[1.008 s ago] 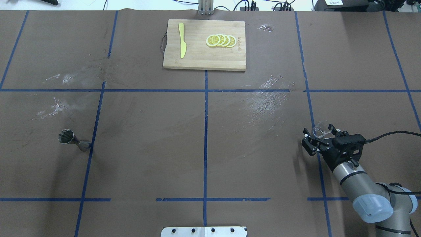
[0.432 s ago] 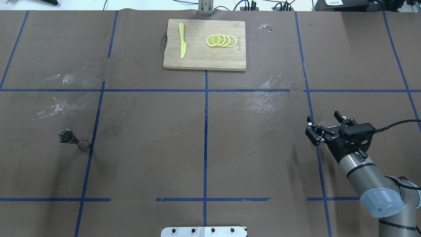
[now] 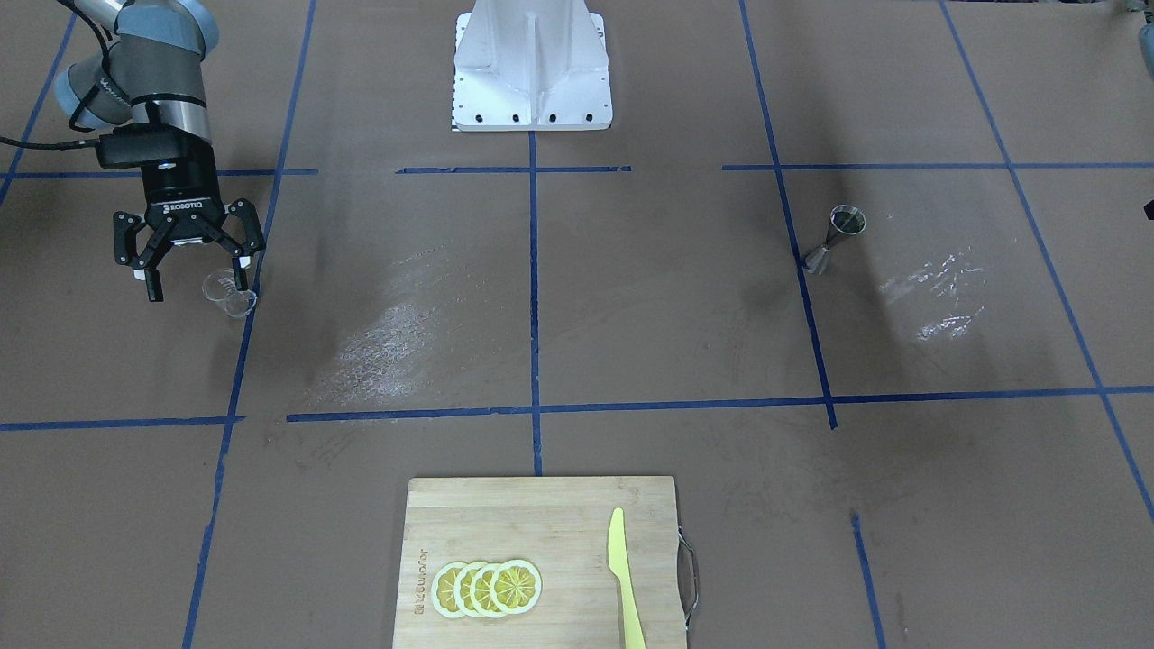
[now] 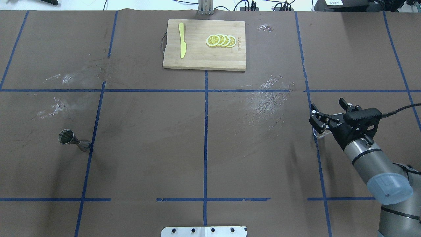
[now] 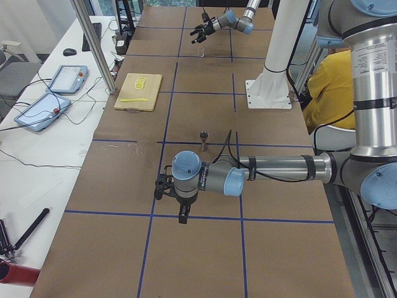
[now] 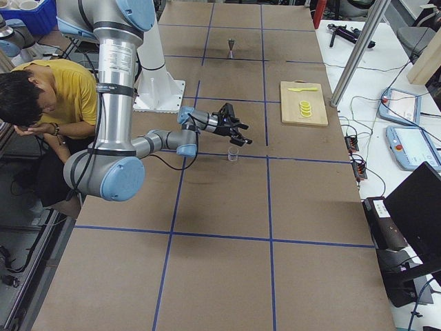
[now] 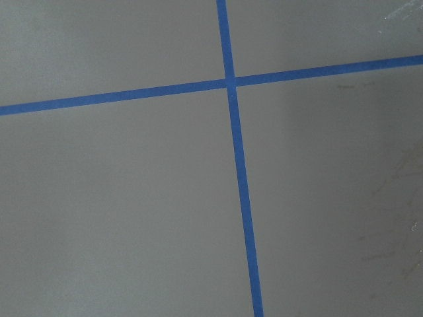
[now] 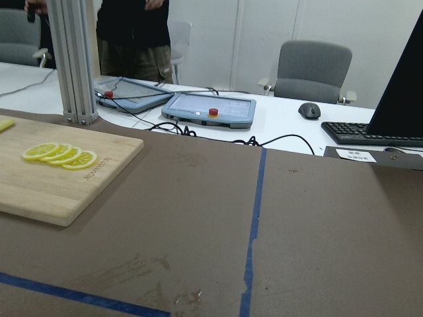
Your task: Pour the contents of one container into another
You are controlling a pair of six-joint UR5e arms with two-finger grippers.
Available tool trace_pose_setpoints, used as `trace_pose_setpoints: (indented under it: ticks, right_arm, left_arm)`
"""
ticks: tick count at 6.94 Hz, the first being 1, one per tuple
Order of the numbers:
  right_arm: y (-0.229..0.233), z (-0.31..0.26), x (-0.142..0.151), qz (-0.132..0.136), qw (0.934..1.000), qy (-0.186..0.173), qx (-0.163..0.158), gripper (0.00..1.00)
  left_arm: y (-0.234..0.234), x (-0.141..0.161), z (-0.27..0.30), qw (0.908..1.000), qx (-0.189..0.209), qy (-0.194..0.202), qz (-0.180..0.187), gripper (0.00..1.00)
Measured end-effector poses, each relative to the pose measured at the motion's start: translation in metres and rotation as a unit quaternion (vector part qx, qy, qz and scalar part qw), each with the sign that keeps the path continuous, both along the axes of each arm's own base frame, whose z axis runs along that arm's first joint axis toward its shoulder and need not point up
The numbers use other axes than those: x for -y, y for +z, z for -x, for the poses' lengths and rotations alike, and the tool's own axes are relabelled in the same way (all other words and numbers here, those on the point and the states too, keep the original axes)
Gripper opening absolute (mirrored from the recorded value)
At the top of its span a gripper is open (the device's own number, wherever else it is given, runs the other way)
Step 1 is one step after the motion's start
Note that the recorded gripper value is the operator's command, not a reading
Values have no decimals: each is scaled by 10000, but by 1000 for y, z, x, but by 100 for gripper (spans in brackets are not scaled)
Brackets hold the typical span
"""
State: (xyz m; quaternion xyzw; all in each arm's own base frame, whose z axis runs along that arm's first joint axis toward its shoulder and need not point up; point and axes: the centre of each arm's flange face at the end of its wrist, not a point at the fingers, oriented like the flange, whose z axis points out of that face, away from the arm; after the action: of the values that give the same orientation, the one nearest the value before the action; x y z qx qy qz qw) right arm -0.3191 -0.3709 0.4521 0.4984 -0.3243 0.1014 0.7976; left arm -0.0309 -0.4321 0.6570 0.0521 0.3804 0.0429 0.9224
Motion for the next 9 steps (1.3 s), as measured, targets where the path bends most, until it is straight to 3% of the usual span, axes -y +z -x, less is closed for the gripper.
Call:
trace_pose_setpoints:
  ticks: [1,2,4,6,7,9]
  right_arm:
    - [-13,-28,27,463,9983,-300,-195,100]
    - [-21,-65,51,918,9926,-646,-467,100]
    - [-8,-157,90,1635,9711,-1379,-1056,100]
    - [27,-281,102,2386,9340,-2290,-1354,100]
    - [48,-328,94,2723,9184,-2597,-1225,100]
    - [116,-367,50,3707,8831,-2762,-799,100]
  left_arm:
    - [0,0,0,10000,-1,0,-2,100]
    - [0,0,0,10000,0,1,-7,100]
    - [-1,2,0,10000,5,14,-31,100]
    - [-3,2,0,10000,2,18,-48,100]
    - [-1,1,0,10000,13,14,-34,100]
    - [-2,0,0,10000,27,6,-37,100]
